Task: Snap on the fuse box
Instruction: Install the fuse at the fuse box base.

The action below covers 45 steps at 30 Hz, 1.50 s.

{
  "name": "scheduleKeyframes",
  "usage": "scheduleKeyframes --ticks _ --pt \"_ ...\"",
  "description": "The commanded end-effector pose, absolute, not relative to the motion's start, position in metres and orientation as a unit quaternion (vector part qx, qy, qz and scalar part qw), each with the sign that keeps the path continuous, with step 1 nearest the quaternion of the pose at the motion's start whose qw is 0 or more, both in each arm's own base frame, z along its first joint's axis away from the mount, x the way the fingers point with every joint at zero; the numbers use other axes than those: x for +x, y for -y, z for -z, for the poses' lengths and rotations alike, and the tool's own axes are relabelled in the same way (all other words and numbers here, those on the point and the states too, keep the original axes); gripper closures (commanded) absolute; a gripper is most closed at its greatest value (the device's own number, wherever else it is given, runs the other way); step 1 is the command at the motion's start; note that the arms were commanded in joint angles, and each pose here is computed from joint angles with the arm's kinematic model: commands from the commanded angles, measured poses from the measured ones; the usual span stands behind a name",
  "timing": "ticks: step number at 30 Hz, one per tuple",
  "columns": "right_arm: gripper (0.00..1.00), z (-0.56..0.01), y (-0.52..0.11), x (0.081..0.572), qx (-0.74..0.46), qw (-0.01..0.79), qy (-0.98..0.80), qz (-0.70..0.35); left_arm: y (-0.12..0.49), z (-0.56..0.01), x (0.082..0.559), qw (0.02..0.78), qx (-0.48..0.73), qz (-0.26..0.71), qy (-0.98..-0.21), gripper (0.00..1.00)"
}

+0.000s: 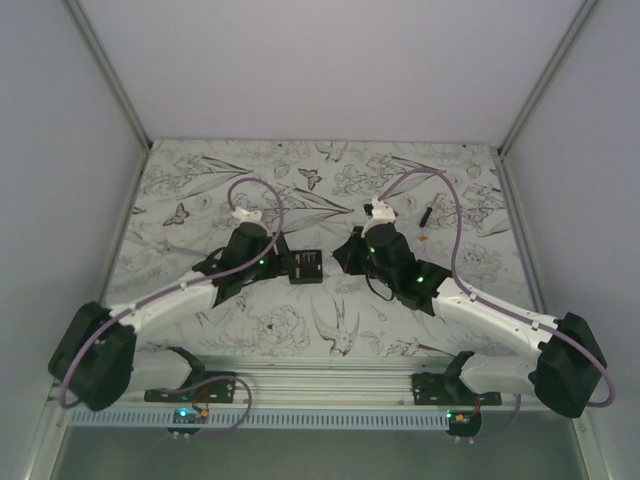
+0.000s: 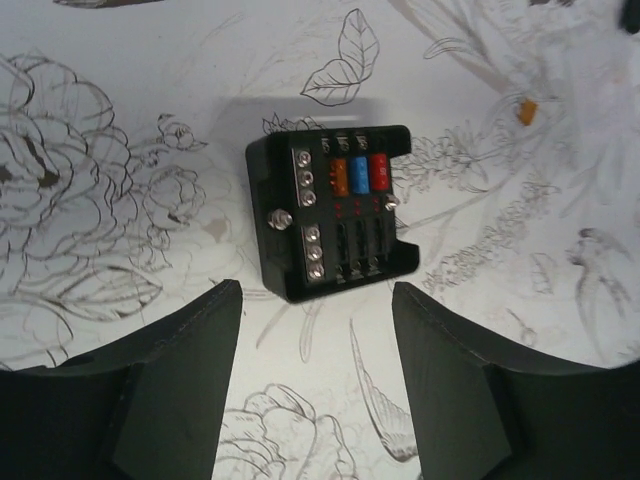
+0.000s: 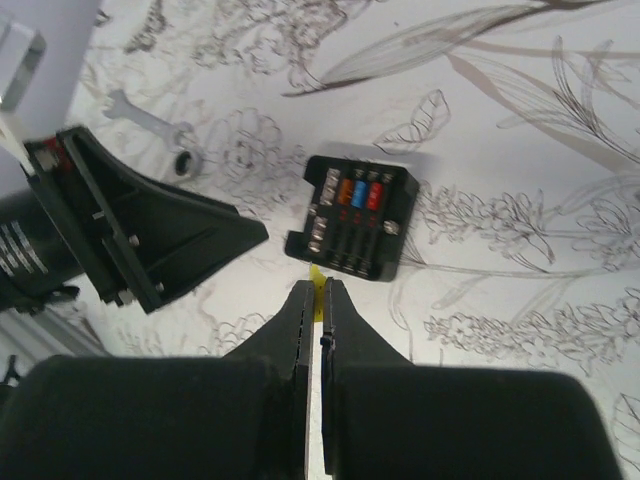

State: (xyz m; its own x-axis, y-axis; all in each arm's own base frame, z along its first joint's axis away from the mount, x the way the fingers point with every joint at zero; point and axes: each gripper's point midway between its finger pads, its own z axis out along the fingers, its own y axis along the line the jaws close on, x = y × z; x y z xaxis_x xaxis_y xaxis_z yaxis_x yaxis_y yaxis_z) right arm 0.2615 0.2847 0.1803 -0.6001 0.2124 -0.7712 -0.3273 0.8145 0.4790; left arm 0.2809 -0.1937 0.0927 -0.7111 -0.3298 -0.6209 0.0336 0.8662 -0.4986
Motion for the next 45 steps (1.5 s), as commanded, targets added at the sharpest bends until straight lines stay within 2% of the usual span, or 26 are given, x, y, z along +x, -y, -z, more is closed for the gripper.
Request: scheduleKeyframes --ticks 1,5,10,21,31,39,45 --pt "1.0 -0.173 -0.272 0.271 -0.04 0.45 -0.855 -0.254 0.187 -0.068 0.287 0.332 -0.026 0.178 -0.926 0.37" --pt "1.0 -0.169 -0.273 0.274 -0.045 0.449 -0.858 -0.244 0.181 -0.05 0.289 0.308 -0.023 0.144 -0.94 0.42" --pt "1.0 -0.162 -0.274 0.278 -0.049 0.444 -0.862 -0.238 0.182 -0.043 0.289 0.291 -0.007 0.129 -0.948 0.58" --pt "1.0 -0.155 -0.274 0.276 -0.049 0.437 -0.866 -0.239 0.197 -0.03 0.285 0.262 0.014 0.135 -0.956 0.82" --pt "1.0 -0.152 -0.265 0.266 -0.052 0.426 -0.873 -0.233 0.205 -0.039 0.255 0.251 0.004 0.125 -0.96 1.0" --pt "1.0 -0.135 -0.255 0.25 -0.08 0.38 -0.9 -0.198 0.193 -0.045 0.223 0.248 -0.097 0.078 -0.961 1.0" --pt "1.0 -0.126 -0.251 0.239 -0.099 0.362 -0.909 -0.181 0.202 -0.05 0.208 0.288 -0.13 0.045 -0.948 1.0"
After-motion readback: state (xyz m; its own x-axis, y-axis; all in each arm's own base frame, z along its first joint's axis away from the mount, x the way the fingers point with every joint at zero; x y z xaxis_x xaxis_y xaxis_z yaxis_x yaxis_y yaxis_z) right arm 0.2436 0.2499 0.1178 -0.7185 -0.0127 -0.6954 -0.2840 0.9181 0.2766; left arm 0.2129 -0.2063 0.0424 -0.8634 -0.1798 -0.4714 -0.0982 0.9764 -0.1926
